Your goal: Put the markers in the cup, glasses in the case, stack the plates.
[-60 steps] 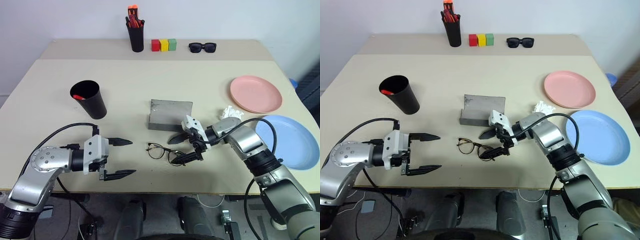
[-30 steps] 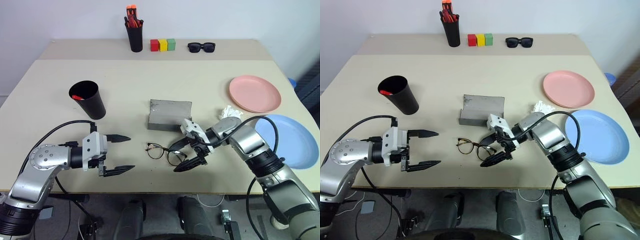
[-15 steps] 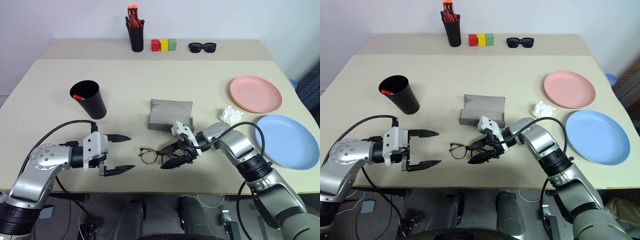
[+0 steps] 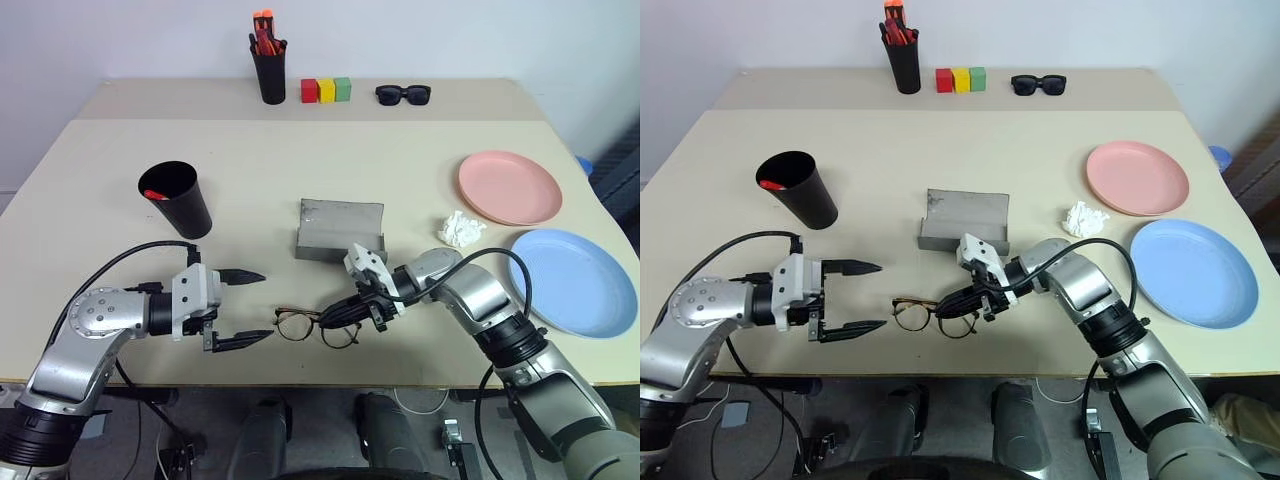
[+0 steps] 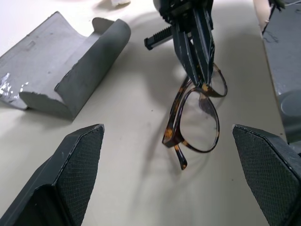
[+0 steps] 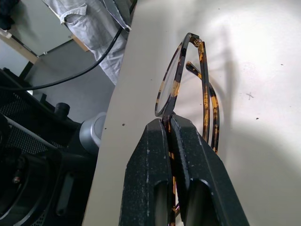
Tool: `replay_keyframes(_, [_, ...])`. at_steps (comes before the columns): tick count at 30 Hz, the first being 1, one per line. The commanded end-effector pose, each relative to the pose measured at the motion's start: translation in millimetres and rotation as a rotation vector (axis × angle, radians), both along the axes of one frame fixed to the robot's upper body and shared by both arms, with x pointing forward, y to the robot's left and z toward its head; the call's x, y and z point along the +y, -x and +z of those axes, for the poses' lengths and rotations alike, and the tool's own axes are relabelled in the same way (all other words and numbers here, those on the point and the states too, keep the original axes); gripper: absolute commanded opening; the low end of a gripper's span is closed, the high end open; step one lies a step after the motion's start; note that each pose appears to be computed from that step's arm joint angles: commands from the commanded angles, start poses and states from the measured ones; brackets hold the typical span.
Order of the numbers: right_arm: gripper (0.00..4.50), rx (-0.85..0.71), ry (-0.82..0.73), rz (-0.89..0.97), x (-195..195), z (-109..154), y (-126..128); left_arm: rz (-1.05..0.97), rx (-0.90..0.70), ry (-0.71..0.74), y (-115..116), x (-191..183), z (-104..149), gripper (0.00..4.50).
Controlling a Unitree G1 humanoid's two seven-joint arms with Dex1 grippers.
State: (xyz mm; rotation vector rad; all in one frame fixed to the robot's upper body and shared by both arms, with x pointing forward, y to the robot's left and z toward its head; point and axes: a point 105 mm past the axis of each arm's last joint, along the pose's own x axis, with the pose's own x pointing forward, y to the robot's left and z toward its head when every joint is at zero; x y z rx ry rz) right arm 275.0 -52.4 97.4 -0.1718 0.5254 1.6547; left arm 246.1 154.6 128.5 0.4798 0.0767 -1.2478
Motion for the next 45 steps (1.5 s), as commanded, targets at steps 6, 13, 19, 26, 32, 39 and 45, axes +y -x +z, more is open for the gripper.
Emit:
replay_keyframes(6, [0.04, -0.225, -0.135, -0.124, -30, 64, -34, 0.031, -0.040, 0.033, -4, -3, 6, 4.49])
replay_keyframes(13, [0.04, -0.556, -0.166, -0.229, -48, 116, -76, 0.161, -0.006, 0.139, -17, -2, 11, 4.49])
replay_keyframes(19, [0.04, -0.689, -0.152, -0.264, -49, 125, -104, 0.148, 0.000, 0.153, -12, -4, 14, 4.49])
replay_keyframes(26, [0.04, -0.635, -0.113, -0.184, -35, 97, -106, 0.178, -0.013, 0.155, -10, -2, 17, 4.49])
replay_keyframes(32, [0.04, -0.555, -0.102, -0.136, -28, 78, -97, 0.192, -0.016, 0.150, -7, 0, 17, 4.49])
replay_keyframes(39, [0.04, -0.478, -0.056, -0.085, -29, 67, -87, 0.200, -0.020, 0.145, -6, 1, 17, 4.49])
replay_keyframes(45, [0.94, -0.447, -0.035, -0.092, -31, 62, -85, 0.199, -0.024, 0.146, -6, 0, 17, 4.49])
